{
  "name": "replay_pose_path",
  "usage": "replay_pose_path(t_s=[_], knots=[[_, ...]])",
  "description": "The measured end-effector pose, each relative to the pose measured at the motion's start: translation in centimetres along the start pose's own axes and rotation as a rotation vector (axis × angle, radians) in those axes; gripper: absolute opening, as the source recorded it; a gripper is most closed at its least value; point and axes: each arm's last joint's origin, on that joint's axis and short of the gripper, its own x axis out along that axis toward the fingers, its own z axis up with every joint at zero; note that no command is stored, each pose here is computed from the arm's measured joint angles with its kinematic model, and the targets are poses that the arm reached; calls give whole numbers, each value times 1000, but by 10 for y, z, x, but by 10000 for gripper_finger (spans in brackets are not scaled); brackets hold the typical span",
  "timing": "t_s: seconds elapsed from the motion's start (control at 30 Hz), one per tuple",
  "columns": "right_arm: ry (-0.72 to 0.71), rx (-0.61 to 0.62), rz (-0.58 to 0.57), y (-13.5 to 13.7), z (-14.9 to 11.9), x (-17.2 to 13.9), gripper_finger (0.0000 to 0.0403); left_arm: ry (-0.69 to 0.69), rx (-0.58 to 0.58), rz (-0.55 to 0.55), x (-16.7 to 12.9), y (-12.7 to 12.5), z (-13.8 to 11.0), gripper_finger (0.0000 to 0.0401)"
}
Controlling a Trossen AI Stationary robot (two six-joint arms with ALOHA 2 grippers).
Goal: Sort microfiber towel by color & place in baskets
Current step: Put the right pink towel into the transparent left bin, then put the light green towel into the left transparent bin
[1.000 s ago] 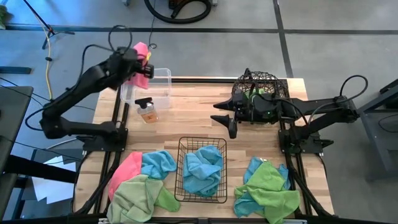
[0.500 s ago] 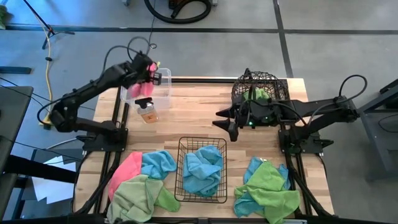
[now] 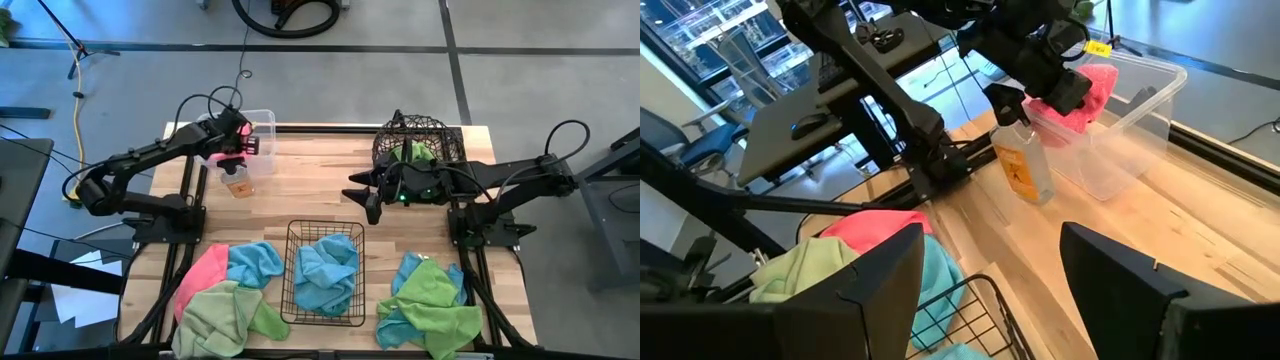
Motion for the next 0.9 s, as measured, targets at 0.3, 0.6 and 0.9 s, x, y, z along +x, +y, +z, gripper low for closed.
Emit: replay_pose_path(t_s=[0.3, 0.6, 0.9], knots=[[0, 1, -1, 0, 0, 0, 232, -6, -34, -8, 2, 5, 5, 36], [-1, 21, -1, 0, 0, 0, 232, 30, -23, -7, -2, 7, 1, 132], [-1, 19, -1, 0, 0, 0, 232, 1, -23, -121, -22, 9, 5, 200]])
